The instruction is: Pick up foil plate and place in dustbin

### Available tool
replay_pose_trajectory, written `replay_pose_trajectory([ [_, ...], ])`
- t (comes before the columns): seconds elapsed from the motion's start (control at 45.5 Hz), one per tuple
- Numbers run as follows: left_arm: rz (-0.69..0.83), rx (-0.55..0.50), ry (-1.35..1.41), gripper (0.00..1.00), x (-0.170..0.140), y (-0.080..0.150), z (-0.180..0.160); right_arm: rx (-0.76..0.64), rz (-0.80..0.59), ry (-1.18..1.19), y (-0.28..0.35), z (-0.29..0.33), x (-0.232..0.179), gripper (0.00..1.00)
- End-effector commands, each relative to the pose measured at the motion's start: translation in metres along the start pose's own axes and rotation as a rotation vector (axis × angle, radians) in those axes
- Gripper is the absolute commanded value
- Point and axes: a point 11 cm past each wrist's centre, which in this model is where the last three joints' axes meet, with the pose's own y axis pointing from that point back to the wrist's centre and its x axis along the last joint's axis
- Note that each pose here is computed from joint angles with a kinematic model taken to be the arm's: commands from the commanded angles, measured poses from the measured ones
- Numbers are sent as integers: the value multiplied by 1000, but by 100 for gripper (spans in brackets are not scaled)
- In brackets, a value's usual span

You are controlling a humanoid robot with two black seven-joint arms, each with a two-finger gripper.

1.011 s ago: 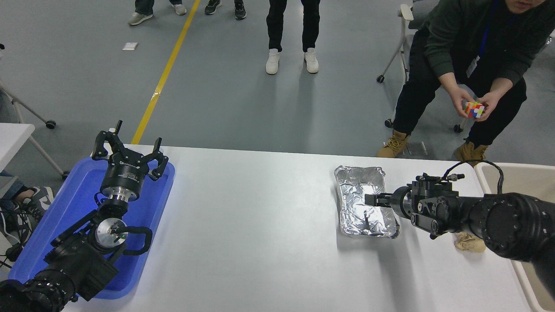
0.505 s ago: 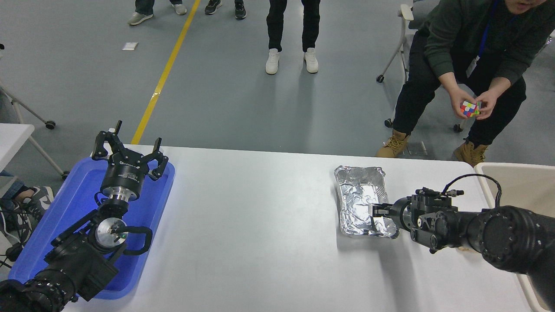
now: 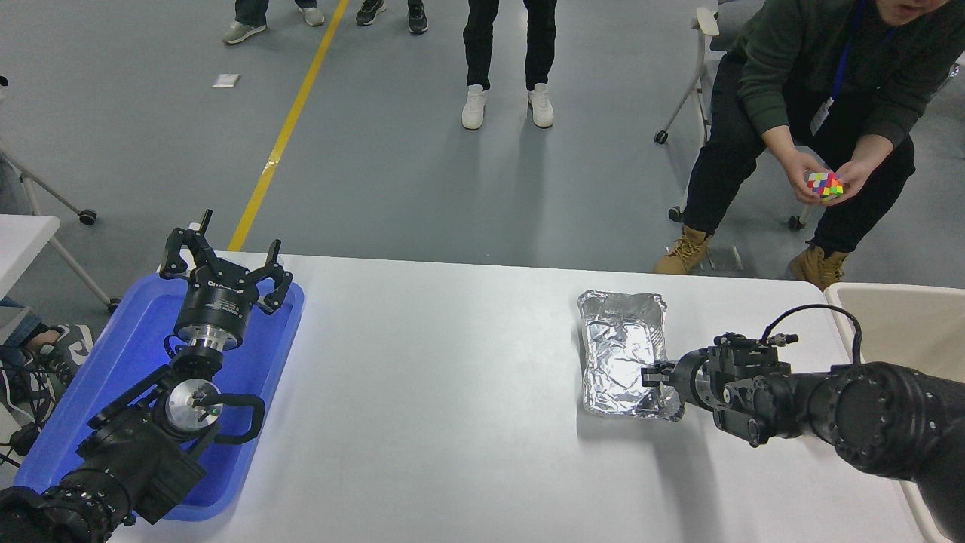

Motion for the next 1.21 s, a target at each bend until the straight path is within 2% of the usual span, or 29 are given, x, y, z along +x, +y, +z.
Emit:
replay_pose_trajectory([
  [0.0, -1, -1, 2, 100, 0, 0, 0, 17, 22, 15, 5, -1, 21, 0],
  [0.22, 0, 0, 0, 100, 0, 0, 0, 3, 32, -6, 41, 16, 75, 0],
  [0.462, 0, 0, 0, 100, 0, 0, 0, 12, -105, -88, 102, 28, 129, 0],
  [0.593, -1, 0, 1, 100, 0, 0, 0, 23, -119, -111, 134, 29, 158, 0],
  [0.725, -1, -1, 2, 100, 0, 0, 0, 55, -161, -130, 169, 23, 177, 0],
  [1.187, -1, 0, 1, 100, 0, 0, 0, 98, -174, -151, 242, 21, 216, 0],
])
